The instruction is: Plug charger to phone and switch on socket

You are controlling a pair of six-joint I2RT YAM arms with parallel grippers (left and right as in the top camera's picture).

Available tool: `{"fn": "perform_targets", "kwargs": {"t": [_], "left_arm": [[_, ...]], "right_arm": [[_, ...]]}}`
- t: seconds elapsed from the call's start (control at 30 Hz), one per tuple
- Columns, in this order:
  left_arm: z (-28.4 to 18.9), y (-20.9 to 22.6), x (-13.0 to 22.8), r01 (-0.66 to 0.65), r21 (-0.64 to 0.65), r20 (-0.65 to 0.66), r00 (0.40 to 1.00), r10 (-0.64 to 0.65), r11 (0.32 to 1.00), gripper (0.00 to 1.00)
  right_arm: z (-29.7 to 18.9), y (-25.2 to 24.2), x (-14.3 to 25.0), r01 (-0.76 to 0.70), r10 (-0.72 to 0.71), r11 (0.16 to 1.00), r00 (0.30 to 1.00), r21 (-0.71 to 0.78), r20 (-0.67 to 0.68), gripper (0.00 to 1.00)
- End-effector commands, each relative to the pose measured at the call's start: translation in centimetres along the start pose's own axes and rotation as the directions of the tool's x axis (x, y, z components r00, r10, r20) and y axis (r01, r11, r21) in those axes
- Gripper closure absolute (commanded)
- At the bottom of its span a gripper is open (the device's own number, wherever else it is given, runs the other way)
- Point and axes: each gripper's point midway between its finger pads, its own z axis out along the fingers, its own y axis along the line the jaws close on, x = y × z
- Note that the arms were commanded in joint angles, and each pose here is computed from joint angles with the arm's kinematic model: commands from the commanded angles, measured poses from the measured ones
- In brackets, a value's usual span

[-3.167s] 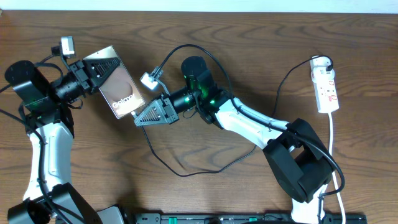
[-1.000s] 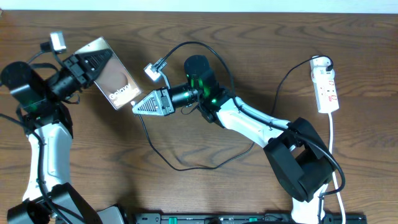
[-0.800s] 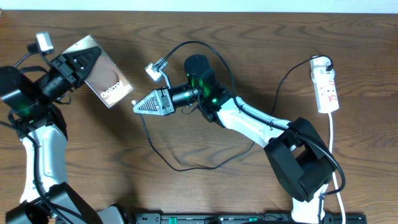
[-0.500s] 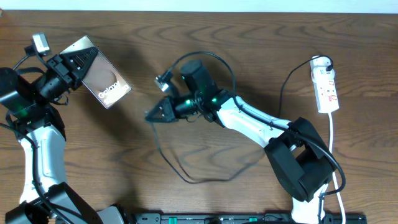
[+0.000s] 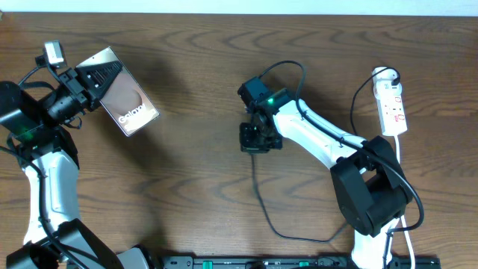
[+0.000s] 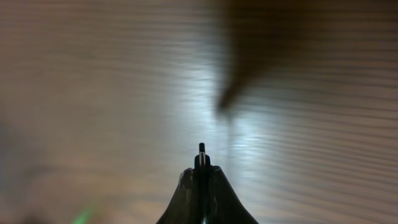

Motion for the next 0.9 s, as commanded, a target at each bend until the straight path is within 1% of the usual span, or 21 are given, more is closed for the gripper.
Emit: {"fn": "perform_targets", "kwargs": {"t": [0.0, 0.1, 0.17, 0.23, 0.27, 0.3, 0.33, 0.37, 0.43, 0.47, 0.53, 0.73, 0.87], "left_arm": [[-0.1, -1.0, 0.2, -0.03, 0.014, -0.017, 0.999, 0.03, 0.999, 0.93], [-0.1, -1.0, 0.2, -0.03, 0.014, -0.017, 0.999, 0.03, 0.999, 0.92], [-0.1, -1.0, 0.2, -0.031, 0.014, -0.017, 0.999, 0.031, 0.999, 0.92], [-0.1, -1.0, 0.2, -0.03, 0.014, -0.017, 0.999, 0.03, 0.999, 0.92], [-0.1, -1.0, 0.2, -0.03, 0.014, -0.017, 0.999, 0.03, 0.999, 0.93], [-0.1, -1.0, 0.2, -0.031, 0.014, -0.018, 0.999, 0.031, 0.999, 0.93], [-0.1, -1.0, 0.2, -0.031, 0.015, -0.021, 0.999, 0.031, 0.999, 0.92], [-0.1, -1.0, 0.3, -0.031, 0.017, -0.024, 0.999, 0.031, 0.999, 0.92], [-0.1, -1.0, 0.3, -0.03, 0.018, -0.027, 0.999, 0.031, 0.999, 0.93], [-0.1, -1.0, 0.3, -0.03, 0.018, -0.027, 0.999, 0.031, 0.999, 0.92], [-0.1, -1.0, 0.3, -0.03, 0.018, -0.027, 0.999, 0.031, 0.999, 0.93], [-0.1, -1.0, 0.3, -0.03, 0.018, -0.027, 0.999, 0.031, 0.999, 0.93], [-0.1, -1.0, 0.3, -0.03, 0.018, -0.027, 0.999, 0.031, 0.999, 0.93]], "right_arm": [[0.0, -2.5, -1.1, 0.013, -0.026, 0.988, 0.996, 0.153, 0.08, 0.99], [0.7, -2.8, -0.6, -0.014, 0.002, 0.987, 0.997, 0.158, 0.077, 0.98], [0.8, -3.0, -0.5, -0.03, 0.018, 0.987, 0.997, 0.159, 0.076, 0.95], [0.8, -3.0, -0.5, -0.029, 0.017, 0.987, 0.997, 0.16, 0.077, 0.81], [0.8, -3.0, -0.5, -0.029, 0.017, 0.987, 0.997, 0.16, 0.077, 0.76], [0.8, -3.0, -0.5, -0.029, 0.017, 0.987, 0.997, 0.16, 0.076, 0.62], [0.8, -3.0, -0.5, -0.03, 0.018, 0.987, 0.997, 0.16, 0.076, 0.53], [0.8, -3.0, -0.5, -0.03, 0.018, 0.987, 0.997, 0.159, 0.076, 0.48], [0.8, -2.9, -0.5, -0.041, 0.029, 0.986, 0.997, 0.159, 0.078, 0.44], [0.8, -3.0, -0.4, -0.047, 0.035, 0.986, 0.996, 0.159, 0.078, 0.4], [0.9, -2.9, -0.1, -0.065, 0.056, 0.986, 0.996, 0.153, 0.063, 0.38], [1.6, -2.5, 1.1, -0.098, 0.091, 0.982, 0.995, 0.161, 0.052, 0.4], [2.1, -1.7, 1.6, -0.085, 0.077, 0.984, 0.996, 0.158, 0.053, 0.4]]}}
